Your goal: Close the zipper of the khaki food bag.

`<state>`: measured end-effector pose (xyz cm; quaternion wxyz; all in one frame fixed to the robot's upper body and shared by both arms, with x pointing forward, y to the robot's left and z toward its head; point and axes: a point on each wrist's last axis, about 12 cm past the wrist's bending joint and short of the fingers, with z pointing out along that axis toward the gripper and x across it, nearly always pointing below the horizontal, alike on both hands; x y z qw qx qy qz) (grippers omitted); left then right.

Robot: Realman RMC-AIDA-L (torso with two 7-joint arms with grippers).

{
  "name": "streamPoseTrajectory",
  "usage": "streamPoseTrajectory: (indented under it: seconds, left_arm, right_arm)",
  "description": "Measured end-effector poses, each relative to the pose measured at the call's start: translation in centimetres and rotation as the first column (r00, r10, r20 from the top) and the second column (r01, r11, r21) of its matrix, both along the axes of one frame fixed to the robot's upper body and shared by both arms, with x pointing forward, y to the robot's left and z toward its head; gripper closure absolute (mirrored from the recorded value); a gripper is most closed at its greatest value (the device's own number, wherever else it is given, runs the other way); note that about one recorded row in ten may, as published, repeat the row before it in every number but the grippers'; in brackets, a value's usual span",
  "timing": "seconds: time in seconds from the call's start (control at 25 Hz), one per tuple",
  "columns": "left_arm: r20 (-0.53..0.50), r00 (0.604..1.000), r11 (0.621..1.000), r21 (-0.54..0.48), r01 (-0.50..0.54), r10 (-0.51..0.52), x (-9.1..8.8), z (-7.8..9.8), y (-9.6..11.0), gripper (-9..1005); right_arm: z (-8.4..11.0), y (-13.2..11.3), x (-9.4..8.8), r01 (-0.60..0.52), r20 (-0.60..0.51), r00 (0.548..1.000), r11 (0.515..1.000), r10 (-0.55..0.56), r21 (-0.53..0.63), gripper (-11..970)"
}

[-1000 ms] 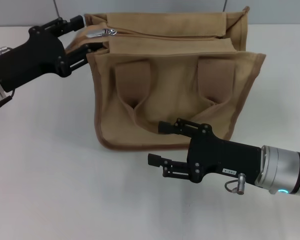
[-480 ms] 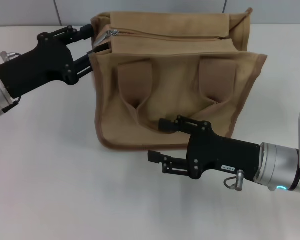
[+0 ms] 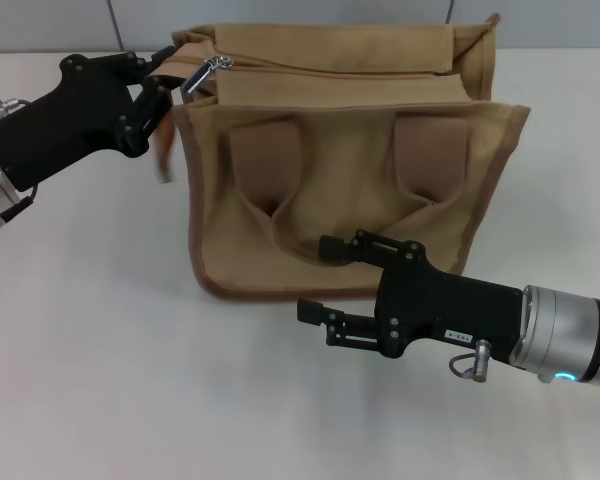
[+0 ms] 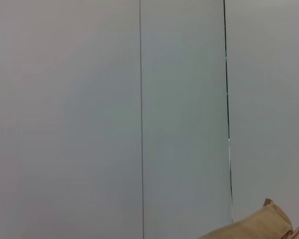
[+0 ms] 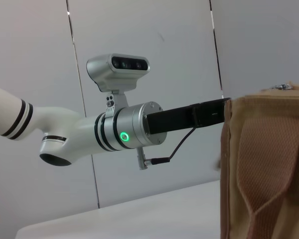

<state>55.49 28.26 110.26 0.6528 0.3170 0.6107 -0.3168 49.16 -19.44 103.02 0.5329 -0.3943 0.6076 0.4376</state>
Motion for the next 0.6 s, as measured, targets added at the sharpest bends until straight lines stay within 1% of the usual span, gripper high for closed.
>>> streamPoseTrajectory:
  seconds: [0.16, 0.24, 0.28, 0.32, 0.36, 0.4, 0.44, 0.48, 0.52, 0.56, 0.6]
  left_arm:
    - [0.001, 1.0, 1.0, -0.006, 0.002, -0.002, 0.0, 0.0, -0.1, 913]
    - [-0.001, 1.0, 0.999, -0.032, 0.004, -0.004, -0.1, 0.0, -0.3, 969]
    - [0.003, 1.0, 0.998, -0.062, 0.006, -0.006, -0.2, 0.0, -0.5, 969]
    - [0.003, 1.0, 0.998, -0.062, 0.006, -0.006, -0.2, 0.0, -0.5, 969]
    - [0.006, 1.0, 0.997, -0.078, 0.008, -0.007, -0.2, 0.1, -0.5, 969]
    - [0.026, 0.999, 0.993, -0.119, 0.022, -0.019, -0.4, 0.5, -0.6, 968]
    - [0.026, 0.999, 0.993, -0.119, 0.022, -0.019, -0.4, 0.5, -0.6, 968]
    - [0.036, 0.999, 0.99, -0.135, 0.033, -0.029, -0.4, 0.7, -0.7, 968]
    - [0.036, 0.999, 0.99, -0.135, 0.033, -0.029, -0.4, 0.7, -0.7, 968]
    - [0.034, 0.998, 0.985, -0.165, 0.052, -0.047, -0.4, 1.1, -0.9, 968]
    - [0.029, 0.998, 0.984, -0.171, 0.055, -0.051, -0.3, 1.2, -0.9, 968]
  right_arm:
    - [0.1, 0.0, 0.0, 0.001, 0.002, 1.0, 1.0, -0.001, 0.008, 259]
    - [0.5, 0.0, 0.0, 0.006, 0.007, 1.0, 0.999, -0.006, 0.045, 260]
    - [1.0, -0.2, -0.3, 0.01, 0.012, 1.0, 0.995, -0.011, 0.102, 260]
    - [1.0, -0.2, -0.3, 0.01, 0.012, 1.0, 0.995, -0.011, 0.102, 260]
    - [1.2, -0.3, -0.5, 0.008, 0.017, 1.0, 0.991, -0.011, 0.133, 261]
    - [1.9, -0.7, -1.0, -0.001, 0.035, 0.999, 0.981, -0.007, 0.196, 261]
    - [1.9, -0.7, -1.0, -0.001, 0.035, 0.999, 0.981, -0.007, 0.196, 261]
    - [2.5, -1.2, -1.3, 0.002, 0.055, 0.998, 0.967, -0.017, 0.255, 262]
    - [2.5, -1.2, -1.3, 0.002, 0.055, 0.998, 0.967, -0.017, 0.255, 262]
    - [2.7, -1.3, -1.4, 0.009, 0.062, 0.998, 0.961, -0.028, 0.278, 262]
    - [2.9, -1.5, -1.3, 0.024, 0.067, 0.997, 0.954, -0.046, 0.298, 263]
